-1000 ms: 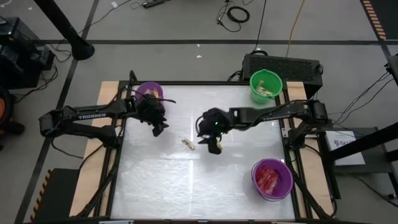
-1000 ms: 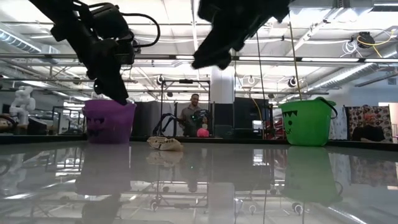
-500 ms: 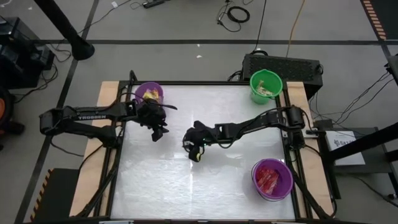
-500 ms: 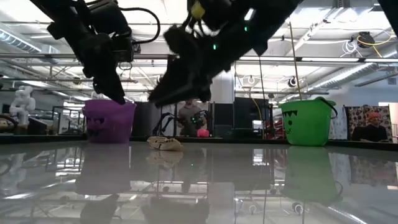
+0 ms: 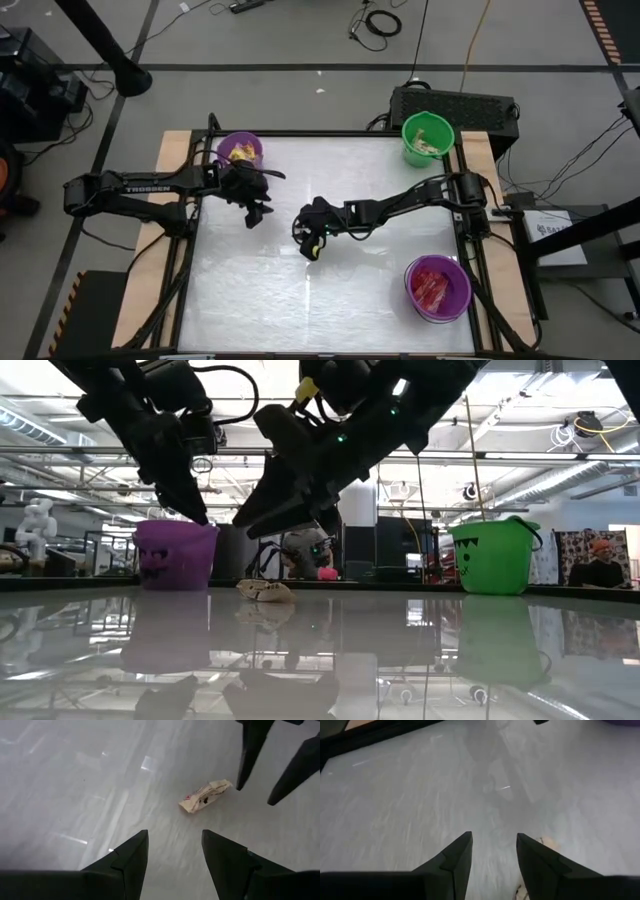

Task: Sort candy by brand, put in halloween buckets
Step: Put the white candy into the green bucket

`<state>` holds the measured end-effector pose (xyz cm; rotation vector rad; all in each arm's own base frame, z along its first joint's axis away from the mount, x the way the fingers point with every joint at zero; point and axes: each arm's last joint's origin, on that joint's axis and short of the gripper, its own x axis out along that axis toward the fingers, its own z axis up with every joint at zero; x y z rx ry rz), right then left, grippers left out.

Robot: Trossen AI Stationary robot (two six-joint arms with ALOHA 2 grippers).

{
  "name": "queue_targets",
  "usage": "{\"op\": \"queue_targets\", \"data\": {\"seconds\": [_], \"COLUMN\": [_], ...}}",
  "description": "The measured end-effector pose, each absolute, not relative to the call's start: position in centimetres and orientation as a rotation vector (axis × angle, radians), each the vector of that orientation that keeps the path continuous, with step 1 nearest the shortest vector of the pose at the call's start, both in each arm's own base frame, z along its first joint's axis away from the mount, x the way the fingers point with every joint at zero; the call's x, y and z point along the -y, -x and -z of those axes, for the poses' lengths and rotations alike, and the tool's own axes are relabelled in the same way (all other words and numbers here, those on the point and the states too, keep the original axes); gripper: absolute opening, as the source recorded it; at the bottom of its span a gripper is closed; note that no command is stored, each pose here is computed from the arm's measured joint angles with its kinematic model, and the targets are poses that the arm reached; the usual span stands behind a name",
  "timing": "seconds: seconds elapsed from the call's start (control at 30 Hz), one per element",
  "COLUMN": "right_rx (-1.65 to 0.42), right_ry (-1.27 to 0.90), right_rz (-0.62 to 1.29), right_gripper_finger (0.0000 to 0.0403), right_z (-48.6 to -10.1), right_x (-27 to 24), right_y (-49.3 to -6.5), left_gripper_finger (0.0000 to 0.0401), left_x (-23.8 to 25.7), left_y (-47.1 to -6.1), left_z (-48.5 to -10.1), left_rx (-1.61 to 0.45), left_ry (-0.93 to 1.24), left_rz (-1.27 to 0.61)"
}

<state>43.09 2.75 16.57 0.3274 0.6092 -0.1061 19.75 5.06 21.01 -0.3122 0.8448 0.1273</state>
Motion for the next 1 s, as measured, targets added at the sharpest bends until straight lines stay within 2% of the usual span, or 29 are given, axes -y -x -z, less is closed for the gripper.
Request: {"op": "queue_targets", "data": {"seconds": [0.4, 0.77, 1.0], "right_rx": [-0.757, -0.759, -0.819], "right_ry": [-0.303, -0.172, -0.175], "right_rz": [0.106, 0.280, 0.306], "right_gripper_finger": [0.0146, 0.0146, 0.0146], "right_z": [-15.5, -15.2, -12.1], "right_x": [-4.3, -6.4, -6.3], "right_y": [-42.0, -41.3, -41.7], "left_gripper_finger": [0.0191, 0.0191, 0.0191], "left_x": [-5.1, -5.1, -5.1], "left_y": [-19.7, -19.7, -19.7], "left_z": [-21.0, -21.0, -21.0], "left_rx": [-0.852, -0.844, -0.845], "left_ry": [0.325, 0.332, 0.331], "left_rz": [-0.155, -0.158, -0.156]}}
